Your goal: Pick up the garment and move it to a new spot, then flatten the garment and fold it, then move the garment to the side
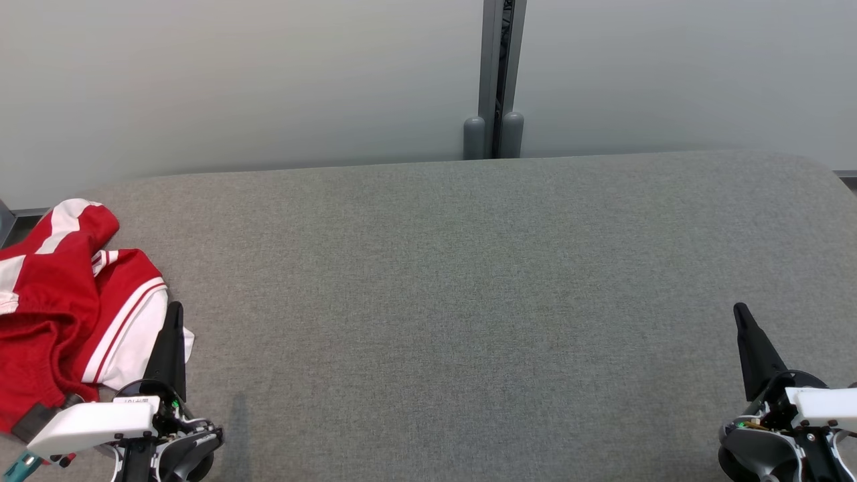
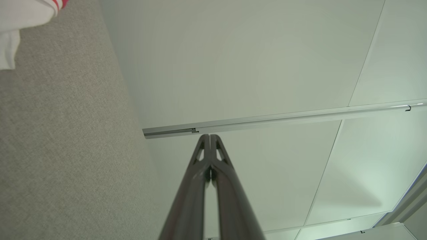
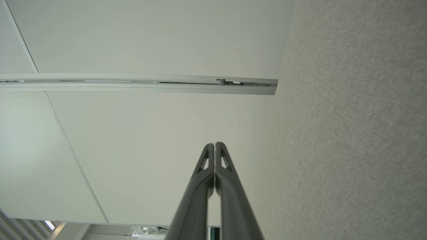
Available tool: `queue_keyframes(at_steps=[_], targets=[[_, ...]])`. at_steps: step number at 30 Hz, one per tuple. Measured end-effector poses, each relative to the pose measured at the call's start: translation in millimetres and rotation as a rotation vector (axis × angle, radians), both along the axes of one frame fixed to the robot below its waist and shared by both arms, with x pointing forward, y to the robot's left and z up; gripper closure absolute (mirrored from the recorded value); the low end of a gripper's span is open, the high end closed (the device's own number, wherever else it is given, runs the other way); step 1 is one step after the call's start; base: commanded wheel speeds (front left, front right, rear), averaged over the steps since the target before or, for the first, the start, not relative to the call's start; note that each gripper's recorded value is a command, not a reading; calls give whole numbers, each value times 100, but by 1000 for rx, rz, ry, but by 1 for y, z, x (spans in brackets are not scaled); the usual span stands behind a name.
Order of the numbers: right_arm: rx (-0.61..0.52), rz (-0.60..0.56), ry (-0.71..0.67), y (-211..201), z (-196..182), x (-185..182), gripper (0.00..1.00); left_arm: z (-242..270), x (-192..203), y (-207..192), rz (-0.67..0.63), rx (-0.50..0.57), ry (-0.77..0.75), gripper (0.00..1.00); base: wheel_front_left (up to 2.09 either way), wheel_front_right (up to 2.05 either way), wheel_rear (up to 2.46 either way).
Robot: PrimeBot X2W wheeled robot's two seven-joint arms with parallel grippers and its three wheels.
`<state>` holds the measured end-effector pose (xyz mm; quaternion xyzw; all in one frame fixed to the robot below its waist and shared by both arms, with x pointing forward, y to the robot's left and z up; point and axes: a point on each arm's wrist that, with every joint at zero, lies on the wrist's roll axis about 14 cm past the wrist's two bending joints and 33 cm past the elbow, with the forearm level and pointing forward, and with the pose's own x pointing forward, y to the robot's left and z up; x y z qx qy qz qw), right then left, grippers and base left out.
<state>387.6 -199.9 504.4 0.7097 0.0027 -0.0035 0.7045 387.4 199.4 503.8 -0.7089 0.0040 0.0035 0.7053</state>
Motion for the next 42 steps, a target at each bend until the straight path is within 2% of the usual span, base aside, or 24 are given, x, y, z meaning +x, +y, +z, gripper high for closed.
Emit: queue_keyframes(at_steps=[5, 6, 13, 25, 37, 42], targets=[[0, 0, 0, 0, 0, 0, 100, 0, 0, 0, 0, 0, 0, 100, 0, 0, 0], [0, 0, 0, 0, 0, 0, 0, 0, 0, 0, 0, 0, 0, 0, 0, 0, 0], [27, -1, 101, 7, -34, -16, 0, -39, -20, -4, 8, -24, 114, 0, 0, 0, 0], [4, -14, 48, 13, -17, -11, 0, -27, -16, -2, 37, 14, 80, 0, 0, 0, 0], [-154, -17, -27, 17, 8, -2, 0, -13, -13, 5, 56, 211, 44, 0, 0, 0, 0], [-280, 11, -51, 29, 15, -1, 0, -7, -12, 2, 50, 312, 26, 0, 0, 0, 0]])
